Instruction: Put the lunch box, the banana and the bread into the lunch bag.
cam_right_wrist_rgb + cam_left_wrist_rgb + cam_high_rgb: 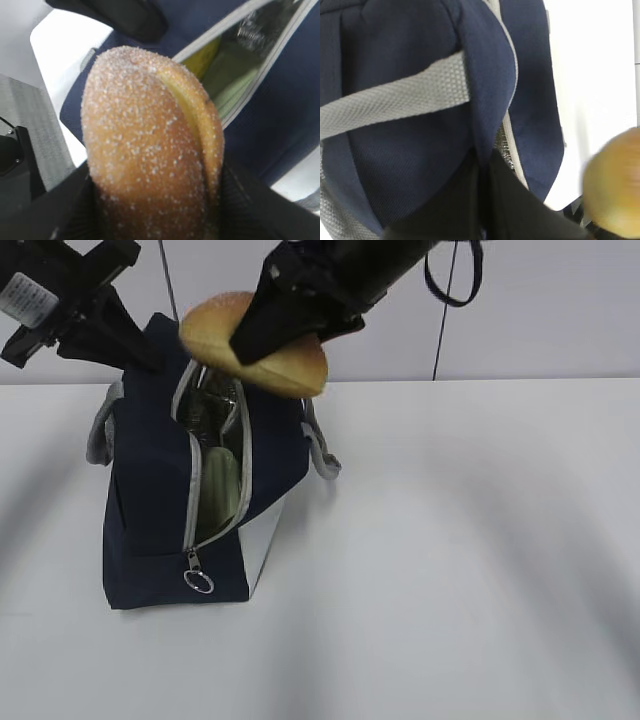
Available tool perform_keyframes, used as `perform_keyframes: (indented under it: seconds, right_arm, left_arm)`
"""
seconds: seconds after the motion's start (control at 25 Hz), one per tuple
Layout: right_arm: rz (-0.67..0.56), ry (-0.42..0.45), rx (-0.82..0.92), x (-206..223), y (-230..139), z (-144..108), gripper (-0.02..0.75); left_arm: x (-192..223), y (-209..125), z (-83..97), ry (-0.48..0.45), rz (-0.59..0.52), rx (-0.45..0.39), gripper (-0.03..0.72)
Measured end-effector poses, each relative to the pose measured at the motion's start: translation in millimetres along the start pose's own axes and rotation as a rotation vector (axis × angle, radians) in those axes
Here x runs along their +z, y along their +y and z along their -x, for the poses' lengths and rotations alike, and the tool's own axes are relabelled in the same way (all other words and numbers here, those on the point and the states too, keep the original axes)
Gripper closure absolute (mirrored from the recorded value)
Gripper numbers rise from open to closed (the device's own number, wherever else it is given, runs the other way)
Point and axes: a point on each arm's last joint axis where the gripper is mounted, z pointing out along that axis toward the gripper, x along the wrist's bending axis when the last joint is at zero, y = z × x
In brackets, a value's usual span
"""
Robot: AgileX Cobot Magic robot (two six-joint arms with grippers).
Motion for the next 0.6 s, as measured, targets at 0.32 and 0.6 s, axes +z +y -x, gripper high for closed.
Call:
perform_keyframes:
  seconds: [0.32,0.6]
  right_arm:
    - [-0.140,0.017,0.200,59.6,-21.7,30.2,0.321]
    - [-0.086,-0.058,0.194,91.9,-10.2,12.5,0.279]
  left_arm:
    - [0.0,-1.1,0.5,-0.006,-0.012,-0.001,0.689]
    - [0.0,-1.2,0.7,-0.007,-0.013,-0.002,0.689]
